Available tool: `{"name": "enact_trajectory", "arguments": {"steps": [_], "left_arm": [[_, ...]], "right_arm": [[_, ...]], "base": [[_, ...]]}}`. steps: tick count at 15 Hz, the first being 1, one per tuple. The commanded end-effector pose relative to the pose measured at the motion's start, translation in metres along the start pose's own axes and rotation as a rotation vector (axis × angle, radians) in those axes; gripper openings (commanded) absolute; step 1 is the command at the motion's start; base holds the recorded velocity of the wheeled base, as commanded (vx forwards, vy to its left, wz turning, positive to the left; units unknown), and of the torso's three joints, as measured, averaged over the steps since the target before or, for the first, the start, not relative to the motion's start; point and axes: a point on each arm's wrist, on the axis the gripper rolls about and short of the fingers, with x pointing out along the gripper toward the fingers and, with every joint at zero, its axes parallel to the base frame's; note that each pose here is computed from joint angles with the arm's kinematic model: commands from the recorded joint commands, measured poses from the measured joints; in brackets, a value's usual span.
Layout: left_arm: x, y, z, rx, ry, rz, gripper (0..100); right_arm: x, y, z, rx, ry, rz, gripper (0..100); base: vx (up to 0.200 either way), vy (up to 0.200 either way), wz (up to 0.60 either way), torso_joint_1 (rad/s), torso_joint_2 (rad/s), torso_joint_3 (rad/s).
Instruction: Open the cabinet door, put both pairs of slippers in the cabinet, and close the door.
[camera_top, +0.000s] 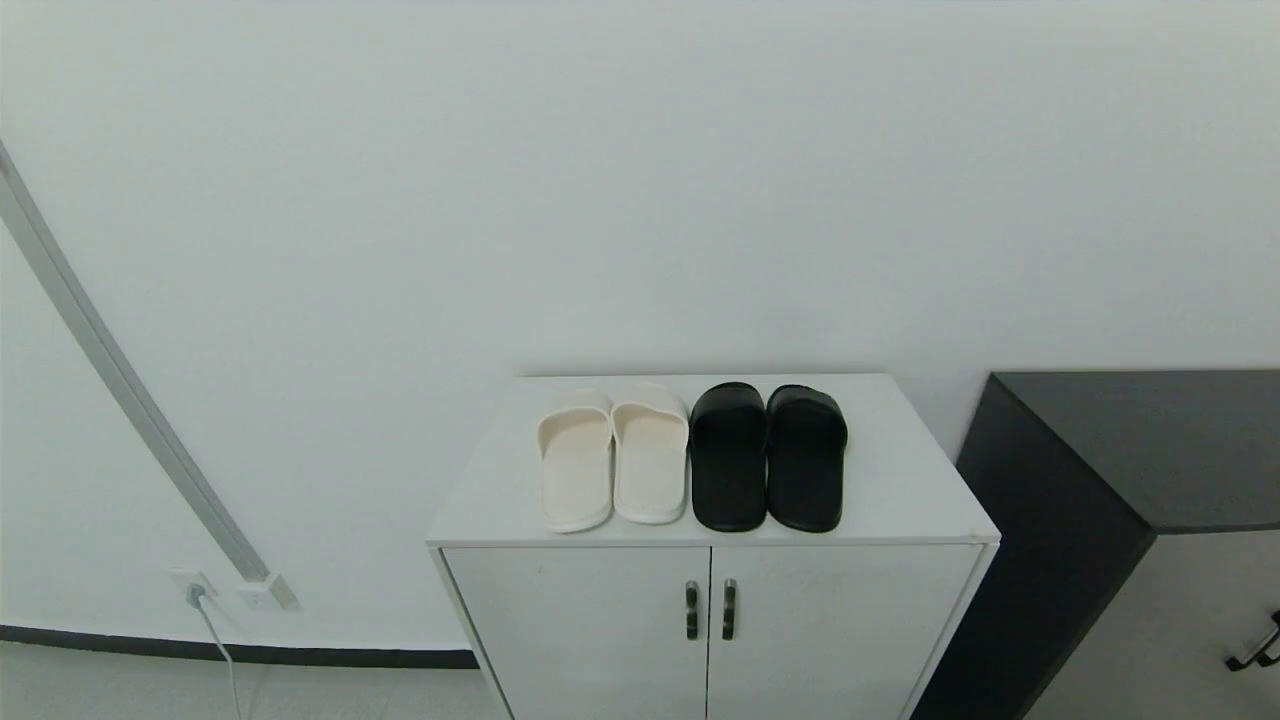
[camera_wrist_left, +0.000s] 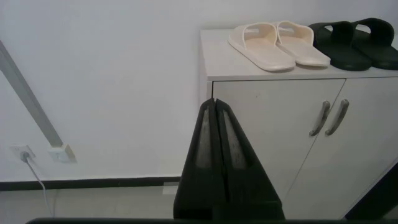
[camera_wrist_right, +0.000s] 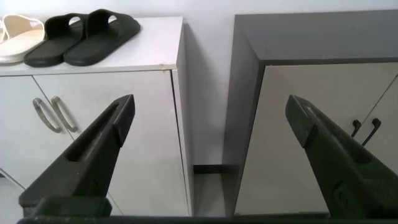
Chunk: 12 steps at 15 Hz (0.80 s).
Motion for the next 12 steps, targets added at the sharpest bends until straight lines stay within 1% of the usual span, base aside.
{"name": "enact_trajectory", "arguments": {"steps": [1, 6, 7, 8, 9, 10, 11, 12], "left_arm": [[0.000, 0.000, 0.000, 0.000, 0.001, 0.001, 0], [0.000, 0.000, 0.000, 0.000, 0.001, 0.001, 0], [0.000, 0.000, 0.000, 0.000, 0.003, 0.000, 0], [0.000, 0.000, 0.000, 0.002, 0.001, -0.001, 0], [0.000, 0.000, 0.000, 0.000, 0.001, -0.001, 0], [0.000, 0.000, 0.000, -0.002, 0.001, 0.001, 0], [0.000, 0.000, 0.000, -0.002, 0.001, 0.001, 0], [0.000, 0.000, 0.000, -0.002, 0.001, 0.001, 0]], "right_arm": [[0.000, 0.000, 0.000, 0.000, -0.002, -0.003, 100], [0.001, 0.000, 0.001, -0.030, 0.011, -0.009, 100], [0.001, 0.000, 0.008, -0.018, -0.006, -0.017, 100], [-0.006, -0.001, 0.076, 0.115, -0.100, -0.001, 100], [0.000, -0.001, 0.078, 0.122, -0.033, 0.002, 100], [0.017, 0.000, 0.066, 0.023, 0.136, 0.024, 100], [0.027, 0.001, 0.057, 0.014, 0.219, 0.051, 100], [0.035, 0.002, 0.055, 0.019, 0.256, 0.086, 100]], "base": [[0.000, 0.000, 0.00, 0.000, 0.00, 0.000], [0.000, 0.000, 0.00, 0.000, 0.00, 0.000], [0.000, 0.000, 0.00, 0.000, 0.00, 0.000], [0.000, 0.000, 0.00, 0.000, 0.00, 0.000], [0.000, 0.000, 0.00, 0.000, 0.00, 0.000], [0.000, 0.000, 0.00, 0.000, 0.00, 0.000], [0.000, 0.000, 0.00, 0.000, 0.00, 0.000], [0.000, 0.000, 0.00, 0.000, 0.00, 0.000]]}}
